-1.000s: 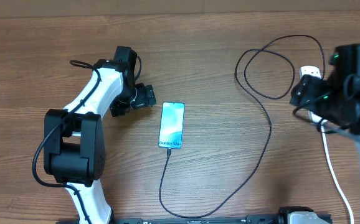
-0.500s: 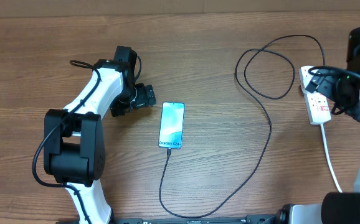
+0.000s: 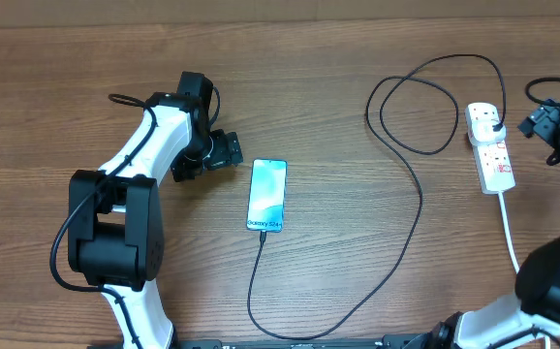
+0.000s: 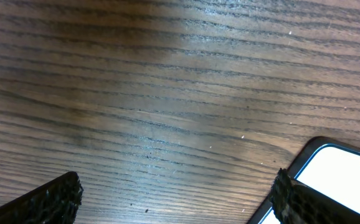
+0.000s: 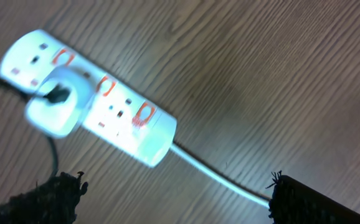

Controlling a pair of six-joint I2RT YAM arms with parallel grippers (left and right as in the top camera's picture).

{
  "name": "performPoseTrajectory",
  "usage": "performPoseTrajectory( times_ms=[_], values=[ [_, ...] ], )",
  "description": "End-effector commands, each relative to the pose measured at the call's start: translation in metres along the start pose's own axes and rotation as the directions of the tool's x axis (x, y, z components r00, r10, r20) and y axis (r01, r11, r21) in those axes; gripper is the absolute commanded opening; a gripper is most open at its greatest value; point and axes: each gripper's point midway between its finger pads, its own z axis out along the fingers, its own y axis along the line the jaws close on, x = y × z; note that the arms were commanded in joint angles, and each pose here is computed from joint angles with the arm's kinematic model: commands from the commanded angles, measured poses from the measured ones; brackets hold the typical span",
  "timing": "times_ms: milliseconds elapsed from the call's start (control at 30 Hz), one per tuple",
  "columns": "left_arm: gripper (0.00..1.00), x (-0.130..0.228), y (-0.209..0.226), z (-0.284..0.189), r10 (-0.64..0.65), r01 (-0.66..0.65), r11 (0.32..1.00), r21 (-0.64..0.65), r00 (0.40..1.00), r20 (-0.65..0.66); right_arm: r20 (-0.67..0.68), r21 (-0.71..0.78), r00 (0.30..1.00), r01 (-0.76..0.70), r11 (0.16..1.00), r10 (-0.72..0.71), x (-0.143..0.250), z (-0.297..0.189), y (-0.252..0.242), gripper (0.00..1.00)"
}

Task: Plug charger to phone and switch on socket
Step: 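Move the right gripper over the white power strip's switch, then press the red switch on the power strip with the right gripper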

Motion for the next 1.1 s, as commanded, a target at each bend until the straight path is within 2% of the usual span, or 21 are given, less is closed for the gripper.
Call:
performPoseTrajectory(
  times_ms=[0, 200, 567, 867, 1067],
  values=[
    [0.99, -0.005, -0.002, 0.0, -0.001, 0.001, 1.0, -0.003, 1.0, 0.01, -0.008, -0.001, 0.999, -0.048, 0.999, 0.048, -0.011, 0.014, -0.003, 1.0],
    [0.99, -0.005, -0.002, 0.0, -0.001, 0.001, 1.0, -0.003, 1.0, 0.01, -0.039, 0.01, 0.997, -0.062, 0.998, 0.062, -0.018, 0.046, -0.002, 1.0],
    [0.99, -0.005, -0.002, 0.0, -0.001, 0.001, 1.0, -0.003, 1.0, 0.01, -0.185, -0.023, 0.982, -0.052, 0.998, 0.047, -0.002, 0.107, 0.021, 1.0],
    [0.99, -0.005, -0.002, 0.0, -0.001, 0.001, 1.0, -0.003, 1.0, 0.01, -0.181, -0.025, 0.982, -0.054, 0.998, 0.049, -0.007, 0.134, 0.029, 1.0],
    [1.0, -0.005, -0.002, 0.0, -0.001, 0.001, 1.0, -0.003, 1.0, 0.01, -0.176, -0.088, 0.983, -0.067, 0.994, 0.051, -0.012, 0.148, 0.044, 1.0]
  ],
)
